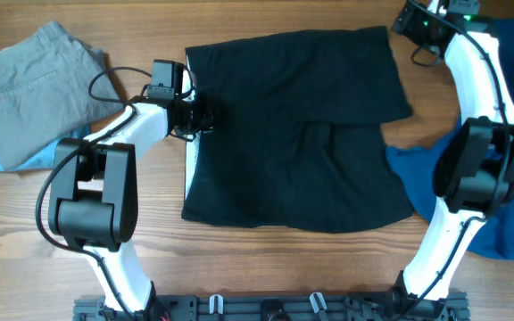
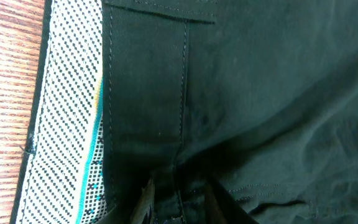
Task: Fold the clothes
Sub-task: 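Release the trousers and move both grippers to the near edge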
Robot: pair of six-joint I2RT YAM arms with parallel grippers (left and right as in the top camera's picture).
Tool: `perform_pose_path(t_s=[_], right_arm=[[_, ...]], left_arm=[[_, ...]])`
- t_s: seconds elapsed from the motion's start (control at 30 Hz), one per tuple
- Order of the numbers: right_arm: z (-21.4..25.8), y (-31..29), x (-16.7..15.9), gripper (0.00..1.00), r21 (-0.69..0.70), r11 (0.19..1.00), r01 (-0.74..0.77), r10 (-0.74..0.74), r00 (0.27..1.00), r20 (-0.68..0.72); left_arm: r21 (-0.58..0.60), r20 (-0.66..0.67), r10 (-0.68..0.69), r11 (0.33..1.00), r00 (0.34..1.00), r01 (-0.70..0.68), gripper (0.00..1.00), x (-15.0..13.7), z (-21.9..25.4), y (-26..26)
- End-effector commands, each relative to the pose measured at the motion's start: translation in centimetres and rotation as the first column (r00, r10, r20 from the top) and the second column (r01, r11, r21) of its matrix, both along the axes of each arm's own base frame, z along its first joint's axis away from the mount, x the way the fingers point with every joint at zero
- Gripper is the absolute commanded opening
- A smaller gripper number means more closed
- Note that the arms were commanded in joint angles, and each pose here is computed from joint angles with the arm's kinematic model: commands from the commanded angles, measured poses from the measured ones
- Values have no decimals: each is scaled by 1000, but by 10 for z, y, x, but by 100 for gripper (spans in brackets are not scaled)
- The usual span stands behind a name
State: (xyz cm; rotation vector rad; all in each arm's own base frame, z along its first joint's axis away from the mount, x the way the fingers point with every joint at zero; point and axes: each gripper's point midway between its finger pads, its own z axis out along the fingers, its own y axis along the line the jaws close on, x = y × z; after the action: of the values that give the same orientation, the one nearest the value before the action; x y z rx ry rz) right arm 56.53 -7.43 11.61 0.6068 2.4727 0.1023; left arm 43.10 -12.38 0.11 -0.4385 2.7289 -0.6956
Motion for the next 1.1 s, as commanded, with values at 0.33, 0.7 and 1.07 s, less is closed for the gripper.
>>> perform_pose_path(t_s=[0.33, 0.7, 1.07], right_arm=[[31, 30, -147, 100, 135, 989, 54, 9, 903, -429], [56, 58, -249, 100, 214, 975, 64, 31, 910, -414], [-15, 95, -345, 100, 361, 909, 209, 4, 861, -508]], left_arm=[[142, -50, 60, 988, 997, -53, 72, -50, 56, 50], [179, -392, 148, 980, 908, -82, 83, -149, 70, 61], [307, -693, 497, 859, 522, -410, 100, -246, 63, 57]])
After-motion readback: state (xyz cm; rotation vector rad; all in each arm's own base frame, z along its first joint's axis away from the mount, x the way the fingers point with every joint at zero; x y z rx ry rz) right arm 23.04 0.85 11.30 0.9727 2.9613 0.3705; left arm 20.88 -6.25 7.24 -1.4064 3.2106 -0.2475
